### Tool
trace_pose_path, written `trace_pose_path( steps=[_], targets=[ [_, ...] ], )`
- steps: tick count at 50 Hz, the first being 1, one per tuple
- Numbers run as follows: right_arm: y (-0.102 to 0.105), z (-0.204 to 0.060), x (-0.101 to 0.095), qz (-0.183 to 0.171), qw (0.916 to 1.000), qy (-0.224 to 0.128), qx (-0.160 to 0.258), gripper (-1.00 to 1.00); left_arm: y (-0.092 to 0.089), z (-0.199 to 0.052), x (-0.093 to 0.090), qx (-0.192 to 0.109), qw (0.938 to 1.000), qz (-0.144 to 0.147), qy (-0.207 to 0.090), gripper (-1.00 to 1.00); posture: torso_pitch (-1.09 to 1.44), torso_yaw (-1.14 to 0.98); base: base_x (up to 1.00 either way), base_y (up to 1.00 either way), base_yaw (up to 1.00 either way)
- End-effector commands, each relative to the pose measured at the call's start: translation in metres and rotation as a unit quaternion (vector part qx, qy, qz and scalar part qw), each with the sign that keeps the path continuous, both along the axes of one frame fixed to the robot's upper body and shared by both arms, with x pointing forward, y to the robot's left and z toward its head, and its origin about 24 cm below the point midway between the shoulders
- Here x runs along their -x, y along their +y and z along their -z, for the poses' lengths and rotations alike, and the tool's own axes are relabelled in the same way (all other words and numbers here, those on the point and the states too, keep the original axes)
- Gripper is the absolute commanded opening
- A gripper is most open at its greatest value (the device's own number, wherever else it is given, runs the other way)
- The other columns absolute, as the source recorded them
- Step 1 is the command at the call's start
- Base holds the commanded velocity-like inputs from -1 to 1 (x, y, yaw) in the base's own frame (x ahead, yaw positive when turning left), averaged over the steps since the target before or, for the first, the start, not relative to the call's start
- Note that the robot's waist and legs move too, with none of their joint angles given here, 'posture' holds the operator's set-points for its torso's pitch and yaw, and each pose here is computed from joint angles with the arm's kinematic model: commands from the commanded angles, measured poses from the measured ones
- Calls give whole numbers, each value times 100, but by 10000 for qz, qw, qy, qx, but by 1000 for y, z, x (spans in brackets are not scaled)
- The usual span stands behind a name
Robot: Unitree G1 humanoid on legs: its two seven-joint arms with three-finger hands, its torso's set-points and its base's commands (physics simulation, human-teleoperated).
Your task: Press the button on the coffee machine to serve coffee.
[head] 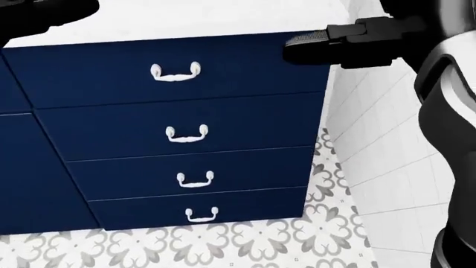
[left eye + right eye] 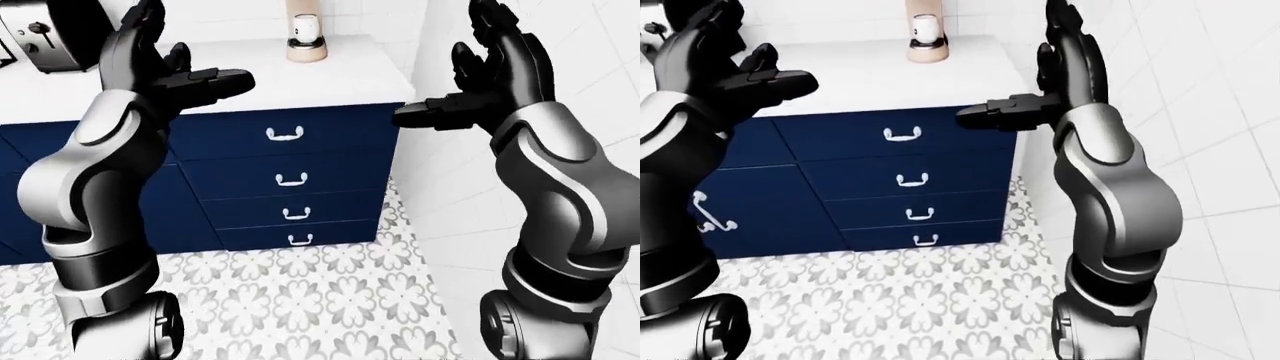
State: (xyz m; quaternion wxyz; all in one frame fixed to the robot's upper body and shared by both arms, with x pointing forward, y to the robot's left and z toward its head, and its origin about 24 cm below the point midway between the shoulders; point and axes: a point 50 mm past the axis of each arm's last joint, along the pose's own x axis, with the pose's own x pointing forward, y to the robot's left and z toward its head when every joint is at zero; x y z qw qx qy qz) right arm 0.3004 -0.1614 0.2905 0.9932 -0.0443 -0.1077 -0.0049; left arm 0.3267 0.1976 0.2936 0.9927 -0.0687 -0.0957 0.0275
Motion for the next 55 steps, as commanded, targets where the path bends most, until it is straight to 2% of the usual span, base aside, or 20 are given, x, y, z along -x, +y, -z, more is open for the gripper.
trace_pose_path(
  steps=[1, 29, 55],
  targets=[
    [-5, -20, 8, 137, 9982, -578, -30, 100, -4, -20, 7, -23, 9986, 110, -517, 100, 0, 0, 5, 34, 0],
    [-5, -20, 8, 103, 9982, -584, -29, 100, -3, -19, 6, -2, 9986, 105, -514, 100, 0, 0, 13, 19, 0],
    [-3, -21, 10, 77, 9982, -599, -16, 100, -3, -21, 8, -13, 9986, 92, -515, 100, 0, 0, 31, 7, 0]
  ],
)
